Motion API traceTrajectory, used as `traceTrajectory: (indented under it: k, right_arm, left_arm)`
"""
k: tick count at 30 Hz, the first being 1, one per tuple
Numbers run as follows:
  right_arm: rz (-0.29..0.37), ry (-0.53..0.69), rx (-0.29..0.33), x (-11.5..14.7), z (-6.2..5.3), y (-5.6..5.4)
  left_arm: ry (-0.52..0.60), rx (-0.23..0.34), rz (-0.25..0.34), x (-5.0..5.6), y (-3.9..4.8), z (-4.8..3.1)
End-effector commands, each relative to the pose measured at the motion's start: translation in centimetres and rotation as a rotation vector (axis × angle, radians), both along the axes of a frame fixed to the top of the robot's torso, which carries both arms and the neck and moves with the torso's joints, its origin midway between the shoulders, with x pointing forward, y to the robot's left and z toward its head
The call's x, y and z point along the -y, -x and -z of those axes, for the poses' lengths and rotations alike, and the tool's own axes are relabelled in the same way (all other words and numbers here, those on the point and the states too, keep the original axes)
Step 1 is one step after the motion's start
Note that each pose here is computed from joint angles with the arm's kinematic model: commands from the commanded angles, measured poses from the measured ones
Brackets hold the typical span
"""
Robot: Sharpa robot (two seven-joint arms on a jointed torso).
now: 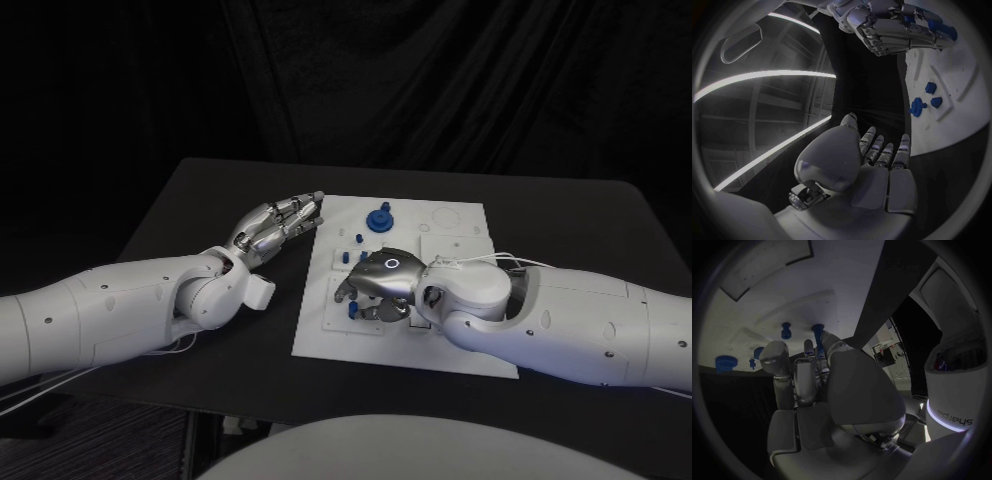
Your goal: Assemble the parts on the task board
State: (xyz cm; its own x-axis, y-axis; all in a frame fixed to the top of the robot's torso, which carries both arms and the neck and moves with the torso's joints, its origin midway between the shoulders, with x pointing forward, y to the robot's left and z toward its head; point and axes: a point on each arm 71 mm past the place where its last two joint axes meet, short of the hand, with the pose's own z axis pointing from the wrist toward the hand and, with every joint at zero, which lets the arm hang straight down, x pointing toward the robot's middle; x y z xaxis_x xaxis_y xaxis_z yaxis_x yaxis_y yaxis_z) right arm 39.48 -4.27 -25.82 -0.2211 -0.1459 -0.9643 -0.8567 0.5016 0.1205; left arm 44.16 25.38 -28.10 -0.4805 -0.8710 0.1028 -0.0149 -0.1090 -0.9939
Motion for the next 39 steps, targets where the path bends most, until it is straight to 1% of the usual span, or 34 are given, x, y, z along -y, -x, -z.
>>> traceTrajectory:
  k: [1, 8, 10, 13, 17, 18, 20, 22, 24, 25, 27, 29, 31, 32, 33, 34, 37, 38, 39]
  right_arm:
    - [-0.004, -0.018, 0.014, 0.2, 0.0, 0.0]
    - [0.008, -0.065, 0.038, 1.2, -0.5, -0.1]
    - [0.015, -0.086, 0.053, 1.6, -0.9, -0.2]
    - [0.029, -0.126, 0.079, 2.4, -1.7, -0.4]
    - [0.063, -0.194, 0.1, 3.8, -3.6, -1.0]
    - [0.068, -0.202, 0.102, 3.9, -3.9, -1.1]
    - [0.099, -0.243, 0.103, 4.9, -5.4, -1.5]
    - [0.129, -0.268, 0.089, 5.8, -6.5, -1.9]
    - [0.182, -0.299, 0.053, 7.2, -7.8, -2.5]
    - [0.199, -0.308, 0.042, 7.7, -8.2, -2.6]
    - [0.256, -0.333, 0.015, 9.3, -9.3, -3.1]
    - [0.307, -0.349, -0.002, 10.8, -9.9, -3.6]
    - [0.356, -0.359, -0.015, 12.2, -10.3, -4.0]
    - [0.391, -0.361, -0.023, 13.2, -10.5, -4.2]
    - [0.409, -0.361, -0.026, 13.7, -10.6, -4.3]
    - [0.438, -0.362, -0.032, 14.5, -10.6, -4.5]
    - [0.522, -0.37, -0.064, 16.3, -10.5, -4.8]
    - [0.572, -0.373, -0.091, 17.3, -10.1, -4.8]
    - [0.608, -0.37, -0.111, 17.9, -9.8, -4.8]
  left_arm:
    - [0.039, 0.047, 0.002, 0.1, -0.08, -0.52]
    - [0.038, 0.046, 0.002, 0.0, -0.14, -0.48]
    - [0.037, 0.046, 0.002, 0.0, -0.16, -0.46]
    - [0.035, 0.045, 0.001, -0.1, -0.2, -0.44]
    - [0.033, 0.046, -0.002, -0.2, -0.22, -0.42]
    - [0.033, 0.046, -0.003, -0.2, -0.22, -0.42]
    - [0.031, 0.047, -0.006, -0.2, -0.22, -0.43]
    - [0.028, 0.048, -0.01, -0.3, -0.23, -0.43]
    - [0.023, 0.054, -0.02, -0.4, -0.21, -0.47]
    - [0.022, 0.057, -0.024, -0.4, -0.2, -0.5]
    - [0.011, 0.071, -0.046, -0.7, -0.19, -0.68]
    - [0.001, 0.088, -0.065, -0.9, -0.37, -1.05]
    - [-0.007, 0.105, -0.078, -1.0, -0.71, -1.62]
    - [-0.01, 0.116, -0.082, -1.0, -1.01, -2.11]
    - [-0.012, 0.121, -0.083, -1.0, -1.19, -2.42]
    - [-0.016, 0.129, -0.086, -1.0, -1.47, -2.95]
    - [-0.02, 0.14, -0.096, -0.7, -2.15, -4.32]
    - [-0.015, 0.141, -0.099, -0.5, -2.54, -5.03]
    - [-0.013, 0.14, -0.1, -0.4, -2.8, -5.48]
